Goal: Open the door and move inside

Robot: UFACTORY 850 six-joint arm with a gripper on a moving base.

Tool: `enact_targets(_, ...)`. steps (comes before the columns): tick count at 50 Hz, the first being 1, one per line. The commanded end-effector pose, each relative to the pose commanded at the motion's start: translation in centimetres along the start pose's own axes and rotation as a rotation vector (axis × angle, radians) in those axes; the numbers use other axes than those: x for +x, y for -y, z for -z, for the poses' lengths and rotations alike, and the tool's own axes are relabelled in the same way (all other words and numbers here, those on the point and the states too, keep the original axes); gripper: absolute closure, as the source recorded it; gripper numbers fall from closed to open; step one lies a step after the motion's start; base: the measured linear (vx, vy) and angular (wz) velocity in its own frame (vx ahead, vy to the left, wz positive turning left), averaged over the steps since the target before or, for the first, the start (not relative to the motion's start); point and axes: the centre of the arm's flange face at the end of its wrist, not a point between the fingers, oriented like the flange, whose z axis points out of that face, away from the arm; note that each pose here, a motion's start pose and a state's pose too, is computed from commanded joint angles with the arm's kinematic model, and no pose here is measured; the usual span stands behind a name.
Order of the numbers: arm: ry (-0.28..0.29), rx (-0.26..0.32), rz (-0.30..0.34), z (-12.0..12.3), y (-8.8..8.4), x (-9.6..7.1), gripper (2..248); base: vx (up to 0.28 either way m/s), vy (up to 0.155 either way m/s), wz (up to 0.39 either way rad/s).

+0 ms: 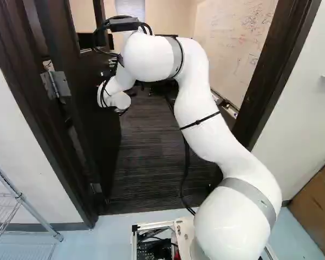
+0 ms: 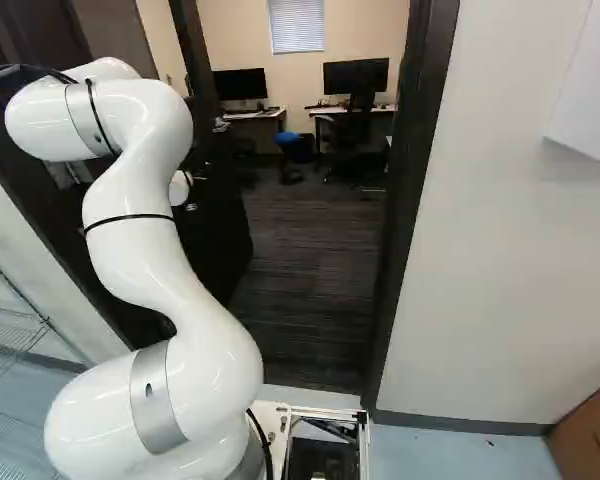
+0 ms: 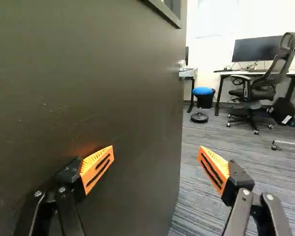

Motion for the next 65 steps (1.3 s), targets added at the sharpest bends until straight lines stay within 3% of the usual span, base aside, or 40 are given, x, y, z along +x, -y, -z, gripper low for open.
enact_targets(34, 0.0, 0.0, 0.0, 0.0, 0.0, 0.0, 3, 0.0, 0.0, 0.0)
enact_targets(65, 0.047, -0.044, 0.002, 5.2, -3.3, 1.0, 3, 0.0, 0.0, 0.0)
